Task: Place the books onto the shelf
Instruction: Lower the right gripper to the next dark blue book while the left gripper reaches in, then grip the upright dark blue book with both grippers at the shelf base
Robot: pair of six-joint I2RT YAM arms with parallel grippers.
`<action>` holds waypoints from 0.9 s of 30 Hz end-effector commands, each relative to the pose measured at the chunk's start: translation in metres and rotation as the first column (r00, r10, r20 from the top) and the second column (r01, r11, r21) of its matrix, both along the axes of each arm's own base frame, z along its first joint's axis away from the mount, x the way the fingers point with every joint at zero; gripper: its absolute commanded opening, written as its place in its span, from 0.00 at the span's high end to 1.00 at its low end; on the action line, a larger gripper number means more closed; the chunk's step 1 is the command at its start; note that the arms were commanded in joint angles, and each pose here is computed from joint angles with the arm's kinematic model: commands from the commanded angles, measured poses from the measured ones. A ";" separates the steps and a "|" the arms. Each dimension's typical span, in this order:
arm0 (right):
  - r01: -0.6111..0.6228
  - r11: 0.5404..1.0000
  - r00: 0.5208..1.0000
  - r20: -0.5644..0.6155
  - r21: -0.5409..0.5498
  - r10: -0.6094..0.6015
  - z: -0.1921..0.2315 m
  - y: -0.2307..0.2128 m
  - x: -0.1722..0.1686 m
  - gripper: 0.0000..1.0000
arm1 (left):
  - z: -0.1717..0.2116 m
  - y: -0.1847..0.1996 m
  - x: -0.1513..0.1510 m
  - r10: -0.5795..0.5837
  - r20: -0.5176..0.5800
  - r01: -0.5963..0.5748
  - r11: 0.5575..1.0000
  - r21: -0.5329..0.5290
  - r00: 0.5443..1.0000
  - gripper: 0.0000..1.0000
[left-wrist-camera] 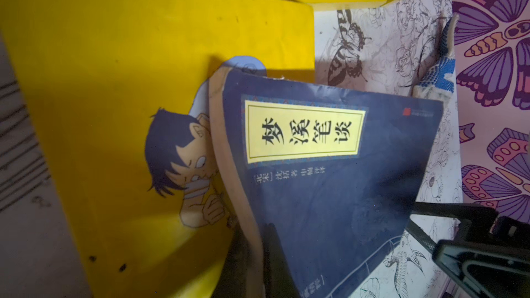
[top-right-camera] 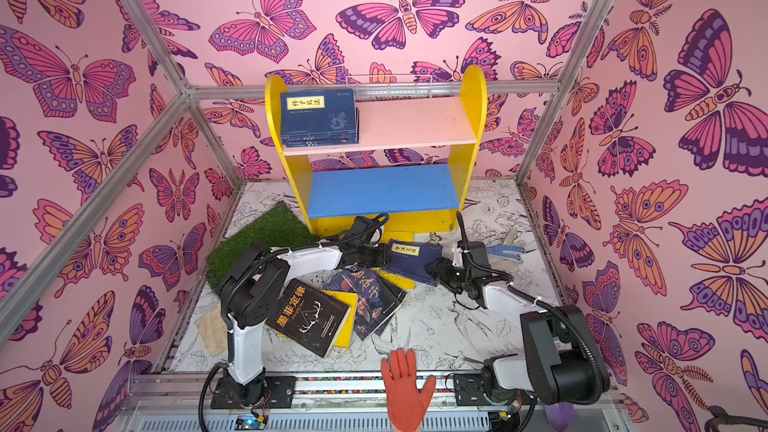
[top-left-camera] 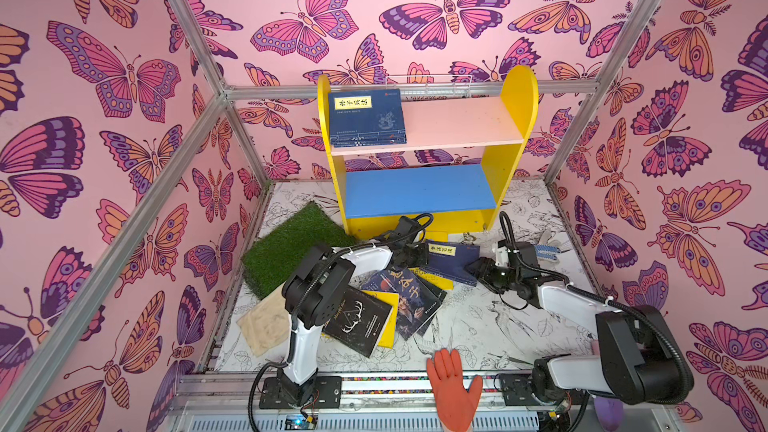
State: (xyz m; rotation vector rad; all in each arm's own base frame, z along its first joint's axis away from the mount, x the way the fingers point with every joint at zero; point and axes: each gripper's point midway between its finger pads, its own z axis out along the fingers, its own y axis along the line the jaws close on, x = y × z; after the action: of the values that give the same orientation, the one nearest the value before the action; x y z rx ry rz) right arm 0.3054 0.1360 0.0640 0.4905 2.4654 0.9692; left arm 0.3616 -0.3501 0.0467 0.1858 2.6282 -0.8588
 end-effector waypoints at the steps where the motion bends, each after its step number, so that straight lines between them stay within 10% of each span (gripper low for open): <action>1: -0.066 0.995 0.990 0.128 0.074 0.056 0.047 0.019 0.014 0.37 | -0.009 0.010 -0.019 -0.012 -0.041 0.013 1.000 0.028 0.999 1.00; 27: -0.205 0.919 0.937 0.339 0.338 0.084 0.150 0.040 0.026 0.37 | 0.199 0.078 -0.019 0.298 0.319 -0.081 0.832 -0.548 0.900 1.00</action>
State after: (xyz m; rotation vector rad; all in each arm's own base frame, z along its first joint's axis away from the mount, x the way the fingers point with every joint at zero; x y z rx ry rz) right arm 0.3291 0.1678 0.1949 0.2924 2.0942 1.4158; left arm 0.3379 -0.2761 0.2043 -0.0591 2.0894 -1.2133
